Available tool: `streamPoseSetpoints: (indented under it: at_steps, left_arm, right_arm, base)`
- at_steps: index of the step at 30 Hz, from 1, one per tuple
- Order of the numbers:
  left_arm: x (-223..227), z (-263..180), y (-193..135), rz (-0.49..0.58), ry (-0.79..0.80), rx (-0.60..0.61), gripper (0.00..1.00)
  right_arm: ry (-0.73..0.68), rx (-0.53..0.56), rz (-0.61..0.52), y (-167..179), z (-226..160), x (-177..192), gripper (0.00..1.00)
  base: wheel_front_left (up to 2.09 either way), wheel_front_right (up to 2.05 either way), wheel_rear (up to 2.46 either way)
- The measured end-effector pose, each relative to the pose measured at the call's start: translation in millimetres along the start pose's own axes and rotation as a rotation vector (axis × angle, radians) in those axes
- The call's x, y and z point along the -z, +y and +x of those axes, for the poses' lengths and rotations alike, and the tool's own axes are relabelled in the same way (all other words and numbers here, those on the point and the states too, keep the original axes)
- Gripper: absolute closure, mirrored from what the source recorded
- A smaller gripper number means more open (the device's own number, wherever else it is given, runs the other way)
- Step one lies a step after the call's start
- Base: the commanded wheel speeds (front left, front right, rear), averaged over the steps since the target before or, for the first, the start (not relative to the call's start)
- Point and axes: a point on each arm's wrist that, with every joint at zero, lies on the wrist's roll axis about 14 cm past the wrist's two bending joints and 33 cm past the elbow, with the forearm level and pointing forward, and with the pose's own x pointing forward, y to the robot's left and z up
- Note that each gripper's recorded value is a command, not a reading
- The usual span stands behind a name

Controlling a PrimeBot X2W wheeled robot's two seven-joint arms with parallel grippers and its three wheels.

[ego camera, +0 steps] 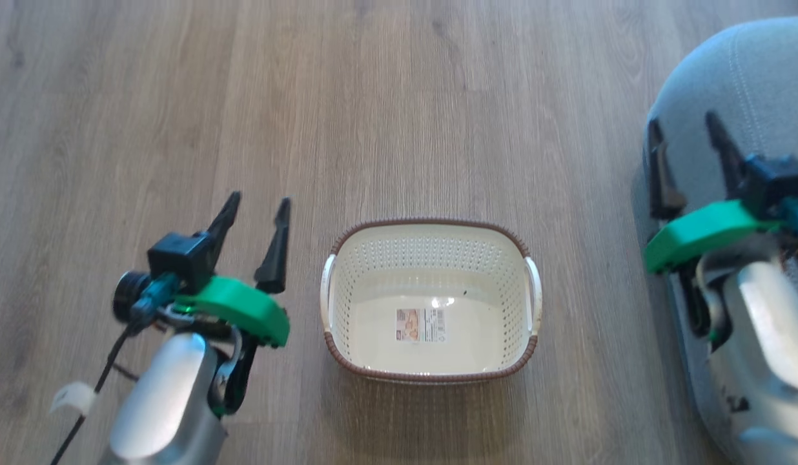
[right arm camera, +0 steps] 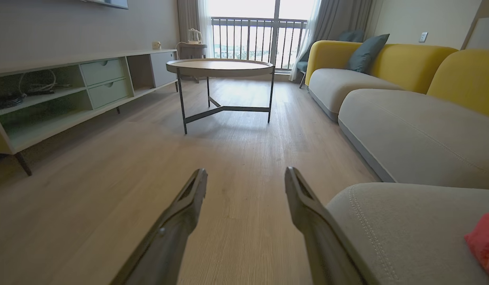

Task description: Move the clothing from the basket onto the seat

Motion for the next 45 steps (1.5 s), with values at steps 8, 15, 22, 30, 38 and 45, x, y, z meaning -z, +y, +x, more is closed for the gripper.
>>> streamPoseSetpoints:
  at_steps: [8, 15, 22, 30, 38, 45]
  left_arm:
    - [-2.3, -30.0, 30.2, 0.022, -0.016, -0.133, 0.0]
    - [4.6, -52.3, 38.7, 0.021, -0.007, -0.181, 0.0]
    - [10.0, -61.7, 36.1, 0.021, 0.002, -0.187, 0.0]
    - [8.6, -65.3, 31.5, 0.037, -0.005, -0.178, 0.0]
    - [8.1, -70.7, 34.9, 0.051, -0.007, -0.196, 0.0]
    - [5.7, -70.0, 35.9, 0.049, -0.016, -0.2, 0.0]
  right_arm:
    - [0.068, 0.021, 0.05, 8.6, -29.1, 23.6, 0.0]
    - [0.1, 0.082, 0.102, 7.1, -58.4, 37.3, 0.0]
    - [0.144, 0.129, 0.114, 5.9, -89.6, 52.1, 0.0]
    - [0.147, 0.155, 0.121, 8.6, -109.2, 53.3, 0.0]
    - [0.109, 0.193, 0.111, 1.0, -116.7, 42.1, 0.0]
    - [0.093, 0.194, 0.104, 0.5, -115.5, 37.1, 0.0]
  base:
    - [0.0, 0.0, 0.0]
    - [0.0, 0.0, 0.0]
    - [0.0, 0.0, 0.0]
    - [0.0, 0.0, 0.0]
    - [0.0, 0.0, 0.0]
    - [0.0, 0.0, 0.0]
